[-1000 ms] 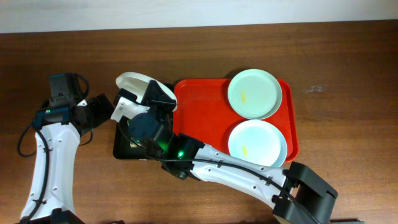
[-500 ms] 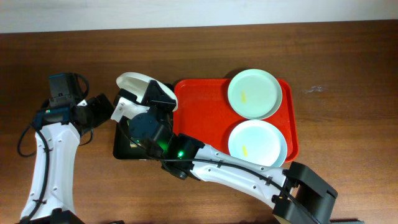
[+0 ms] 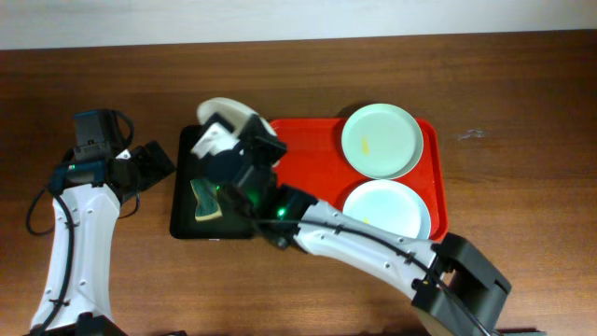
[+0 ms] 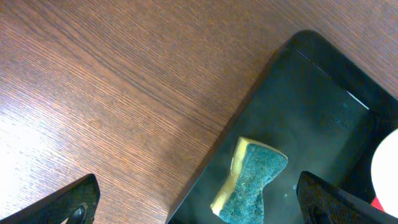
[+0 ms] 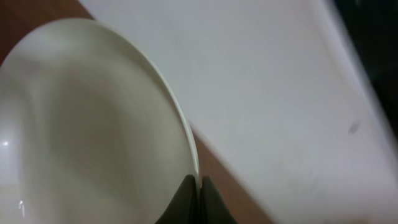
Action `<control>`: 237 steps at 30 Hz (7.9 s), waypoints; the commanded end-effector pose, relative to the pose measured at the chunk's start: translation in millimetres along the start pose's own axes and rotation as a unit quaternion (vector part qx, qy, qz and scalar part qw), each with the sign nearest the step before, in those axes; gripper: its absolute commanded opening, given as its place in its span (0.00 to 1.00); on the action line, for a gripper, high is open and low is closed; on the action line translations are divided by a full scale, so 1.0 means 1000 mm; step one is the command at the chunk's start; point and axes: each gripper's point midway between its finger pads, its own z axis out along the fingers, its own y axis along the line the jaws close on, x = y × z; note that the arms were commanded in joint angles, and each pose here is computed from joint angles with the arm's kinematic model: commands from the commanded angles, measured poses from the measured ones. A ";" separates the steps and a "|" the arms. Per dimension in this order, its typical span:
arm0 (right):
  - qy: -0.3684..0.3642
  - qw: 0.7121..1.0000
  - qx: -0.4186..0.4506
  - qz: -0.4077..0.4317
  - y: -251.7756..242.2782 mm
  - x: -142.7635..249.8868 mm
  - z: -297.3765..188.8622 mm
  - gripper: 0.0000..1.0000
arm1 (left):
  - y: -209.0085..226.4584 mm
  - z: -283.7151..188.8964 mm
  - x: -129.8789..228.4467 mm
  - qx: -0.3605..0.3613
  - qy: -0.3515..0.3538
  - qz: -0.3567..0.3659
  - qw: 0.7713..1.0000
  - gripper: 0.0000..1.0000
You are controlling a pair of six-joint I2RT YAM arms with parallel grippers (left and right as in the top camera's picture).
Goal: Clean dirty plates on tray and stack at the side
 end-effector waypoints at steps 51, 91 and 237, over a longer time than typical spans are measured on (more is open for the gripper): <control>0.529 0.502 0.082 0.679 -0.240 0.495 -0.077 0.04 | -0.001 -0.007 -0.007 0.006 -0.012 -0.009 1.000 0.99; 0.469 0.535 0.088 0.697 -0.181 0.521 -0.032 0.13 | -0.001 -0.007 -0.006 0.006 -0.012 -0.009 1.000 0.99; 0.451 0.679 -0.224 0.534 0.057 0.295 -0.010 0.04 | -0.001 -0.007 -0.007 0.006 -0.012 -0.010 1.000 0.99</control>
